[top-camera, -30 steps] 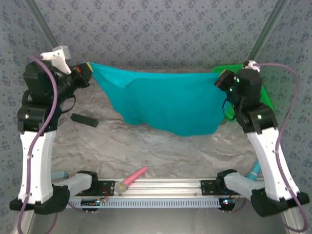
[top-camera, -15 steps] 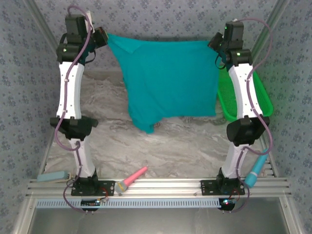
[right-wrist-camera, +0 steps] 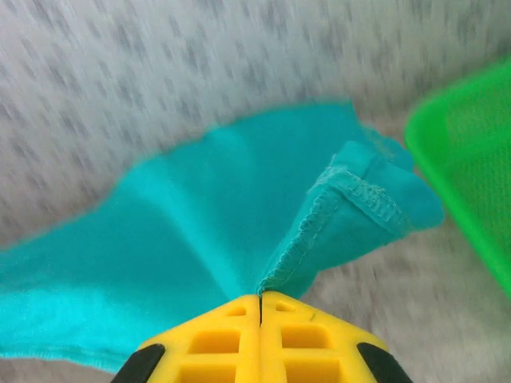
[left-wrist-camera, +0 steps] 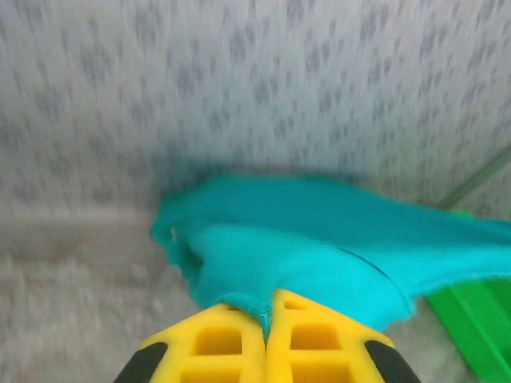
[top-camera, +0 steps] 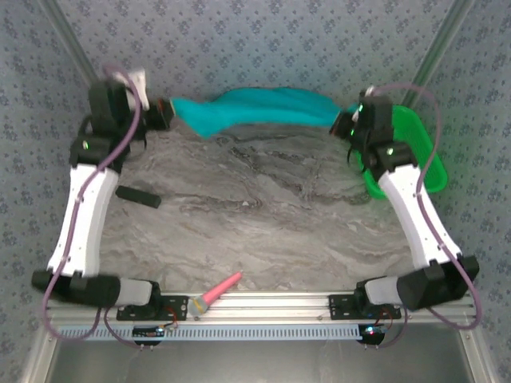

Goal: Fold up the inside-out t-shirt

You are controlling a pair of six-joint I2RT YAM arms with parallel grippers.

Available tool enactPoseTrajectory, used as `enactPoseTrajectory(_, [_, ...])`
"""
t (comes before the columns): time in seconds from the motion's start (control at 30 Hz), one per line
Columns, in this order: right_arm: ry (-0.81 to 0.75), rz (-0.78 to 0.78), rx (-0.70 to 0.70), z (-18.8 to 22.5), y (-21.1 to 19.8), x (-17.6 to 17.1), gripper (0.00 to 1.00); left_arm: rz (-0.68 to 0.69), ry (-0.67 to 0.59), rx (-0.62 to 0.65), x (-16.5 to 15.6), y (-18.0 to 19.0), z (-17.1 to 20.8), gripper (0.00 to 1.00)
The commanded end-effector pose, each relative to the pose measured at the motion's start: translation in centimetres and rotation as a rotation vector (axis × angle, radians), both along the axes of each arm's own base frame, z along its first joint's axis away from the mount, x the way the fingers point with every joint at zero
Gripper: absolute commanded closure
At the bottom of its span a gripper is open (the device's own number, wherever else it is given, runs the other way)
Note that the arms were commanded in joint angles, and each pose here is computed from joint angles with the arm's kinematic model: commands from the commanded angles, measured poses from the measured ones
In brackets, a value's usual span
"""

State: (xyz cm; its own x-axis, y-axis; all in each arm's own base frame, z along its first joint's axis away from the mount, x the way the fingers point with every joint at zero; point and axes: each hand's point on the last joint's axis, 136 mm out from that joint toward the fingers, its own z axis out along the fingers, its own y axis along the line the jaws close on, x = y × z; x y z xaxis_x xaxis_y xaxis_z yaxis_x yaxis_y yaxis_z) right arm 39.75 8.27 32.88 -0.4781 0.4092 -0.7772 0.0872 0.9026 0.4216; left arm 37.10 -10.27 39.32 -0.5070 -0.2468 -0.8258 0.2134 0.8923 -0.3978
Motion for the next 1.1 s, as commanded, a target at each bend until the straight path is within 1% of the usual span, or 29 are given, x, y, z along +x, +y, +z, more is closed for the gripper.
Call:
enactPoseTrajectory(0.0, [0.163, -0.06, 0.028, -9.2, -0.1, -3.3, 1.0, 0.035, 0.203, -0.099, -2.8, -0.5, -11.0, 1.0])
enactPoseTrajectory(0.03, [0.219, -0.07, 0.025, -12.0, -0.1, -4.9, 1.0, 0.025, 0.302, -0.112, -4.7, -1.0, -15.4, 1.0])
enactPoseTrajectory(0.1, [0.311, -0.09, 0.009, -17.0, -0.2, -8.0, 1.0, 0.005, 0.479, -0.138, -8.7, -1.7, -22.5, 0.99])
enactPoseTrajectory(0.13, [0.353, -0.091, 0.009, -19.1, -0.3, -9.5, 0.88, -0.002, 0.565, -0.161, -10.6, -1.9, -25.4, 0.88])
enactPoseTrajectory(0.17, [0.389, -0.095, 0.006, -20.6, -0.5, -10.7, 0.72, 0.005, 0.625, -0.178, -12.1, -1.9, -27.1, 0.7])
enactPoseTrajectory(0.2, [0.426, -0.097, 0.0, -22.0, -0.8, -11.9, 0.67, -0.002, 0.671, -0.192, -13.5, -2.0, -28.3, 0.51])
enactPoseTrajectory(0.23, [0.445, -0.094, -0.006, -22.6, -1.0, -12.8, 0.67, -0.005, 0.691, -0.192, -14.5, -1.9, -28.7, 0.44])
enactPoseTrajectory(0.27, [0.456, -0.083, -0.015, -23.0, -1.1, -13.5, 0.67, 0.005, 0.695, -0.184, -15.1, -1.5, -28.5, 0.42])
enactPoseTrajectory(0.37, [0.456, -0.042, -0.061, -22.2, -1.1, -13.6, 0.64, 0.047, 0.629, -0.153, -15.2, -0.4, -25.7, 0.39])
enactPoseTrajectory(0.43, [0.453, -0.016, -0.088, -21.4, -0.7, -12.8, 0.6, 0.062, 0.576, -0.159, -14.4, -0.2, -23.9, 0.4])
enactPoseTrajectory(0.5, [0.463, 0.014, -0.091, -20.9, 0.1, -11.8, 0.59, 0.056, 0.552, -0.184, -13.4, -0.7, -22.9, 0.41])
enactPoseTrajectory(0.57, [0.487, 0.052, -0.076, -21.1, 1.3, -10.9, 0.57, 0.028, 0.566, -0.199, -12.2, -1.6, -22.9, 0.43])
enactPoseTrajectory(0.6, [0.504, 0.035, -0.081, -21.4, 1.2, -10.8, 0.55, 0.02, 0.581, -0.192, -11.7, -1.9, -23.2, 0.44])
enactPoseTrajectory(0.7, [0.549, -0.032, -0.102, -22.7, -0.2, -10.3, 0.48, -0.001, 0.634, -0.132, -10.3, -2.8, -24.7, 0.43])
enactPoseTrajectory(0.77, [0.552, -0.023, -0.084, -23.7, -1.0, -9.4, 0.46, -0.002, 0.672, -0.085, -9.1, -3.5, -26.0, 0.43])
enactPoseTrajectory(0.83, [0.569, 0.023, -0.061, -24.8, -1.2, -8.5, 0.48, -0.007, 0.699, -0.069, -7.7, -4.3, -27.3, 0.44])
enactPoseTrajectory(0.9, [0.589, 0.058, -0.089, -26.0, -1.3, -8.0, 0.52, -0.011, 0.7, -0.067, -6.0, -5.1, -28.2, 0.45])
enactPoseTrajectory(1.03, [0.676, 0.105, -0.085, -29.4, -0.3, -8.4, 0.65, 0.041, 0.754, -0.009, -2.9, -5.1, -31.1, 0.48])
enactPoseTrajectory(1.07, [0.695, 0.108, -0.082, -30.1, 0.1, -8.6, 0.68, 0.076, 0.761, 0.016, -2.0, -4.6, -31.8, 0.51])
